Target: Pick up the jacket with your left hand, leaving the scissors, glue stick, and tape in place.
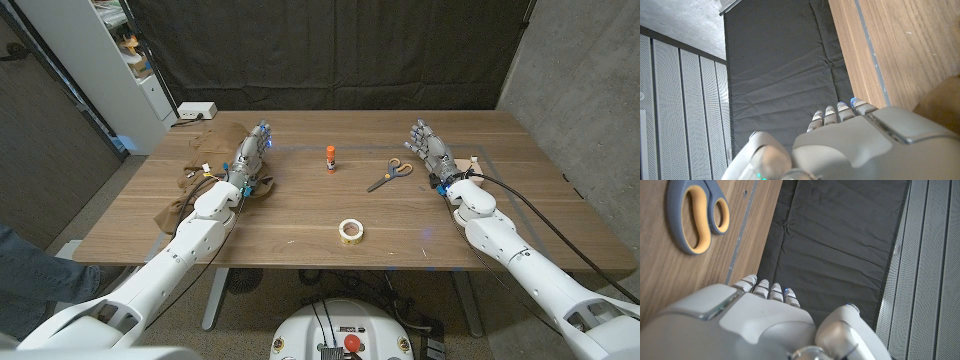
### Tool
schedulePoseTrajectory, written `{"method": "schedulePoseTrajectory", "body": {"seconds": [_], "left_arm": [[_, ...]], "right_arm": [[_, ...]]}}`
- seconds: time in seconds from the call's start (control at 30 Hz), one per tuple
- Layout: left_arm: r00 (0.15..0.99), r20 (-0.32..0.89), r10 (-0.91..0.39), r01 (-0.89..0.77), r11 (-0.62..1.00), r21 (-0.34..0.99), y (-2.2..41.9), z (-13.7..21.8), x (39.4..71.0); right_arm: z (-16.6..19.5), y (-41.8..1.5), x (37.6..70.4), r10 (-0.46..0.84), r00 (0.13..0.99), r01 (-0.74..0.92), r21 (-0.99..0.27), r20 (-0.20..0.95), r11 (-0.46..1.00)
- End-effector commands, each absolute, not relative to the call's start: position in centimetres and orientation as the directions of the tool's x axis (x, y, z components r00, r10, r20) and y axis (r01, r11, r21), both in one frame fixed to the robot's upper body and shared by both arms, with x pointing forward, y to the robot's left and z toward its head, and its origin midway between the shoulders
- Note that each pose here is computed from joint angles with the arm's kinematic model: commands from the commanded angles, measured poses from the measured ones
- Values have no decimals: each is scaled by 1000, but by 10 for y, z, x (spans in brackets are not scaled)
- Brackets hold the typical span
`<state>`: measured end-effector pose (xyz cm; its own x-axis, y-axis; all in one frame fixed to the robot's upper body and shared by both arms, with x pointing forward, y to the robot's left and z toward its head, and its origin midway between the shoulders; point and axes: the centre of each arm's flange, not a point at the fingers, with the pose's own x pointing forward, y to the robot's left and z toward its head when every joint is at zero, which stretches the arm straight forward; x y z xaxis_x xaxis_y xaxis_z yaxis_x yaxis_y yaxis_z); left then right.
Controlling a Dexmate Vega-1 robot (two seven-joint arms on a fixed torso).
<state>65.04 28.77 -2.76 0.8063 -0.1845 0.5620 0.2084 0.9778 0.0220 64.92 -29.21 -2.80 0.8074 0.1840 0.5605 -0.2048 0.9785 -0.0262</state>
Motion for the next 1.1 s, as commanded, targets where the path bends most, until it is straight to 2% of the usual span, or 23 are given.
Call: {"method": "schedulePoseTrajectory", "body": {"seconds": [0.03,0.53,1.1], "left_arm": [[807,558,-192,213,977,28,280,-30,646],[784,567,-252,231,967,111,271,-10,638],[749,603,-275,247,960,132,268,7,630]], "right_arm": [[-30,-295,647,188,812,-208,-28,552,978],[-32,-296,645,189,814,-207,-30,549,978],[-29,-300,642,175,812,-195,-24,557,980]]}}
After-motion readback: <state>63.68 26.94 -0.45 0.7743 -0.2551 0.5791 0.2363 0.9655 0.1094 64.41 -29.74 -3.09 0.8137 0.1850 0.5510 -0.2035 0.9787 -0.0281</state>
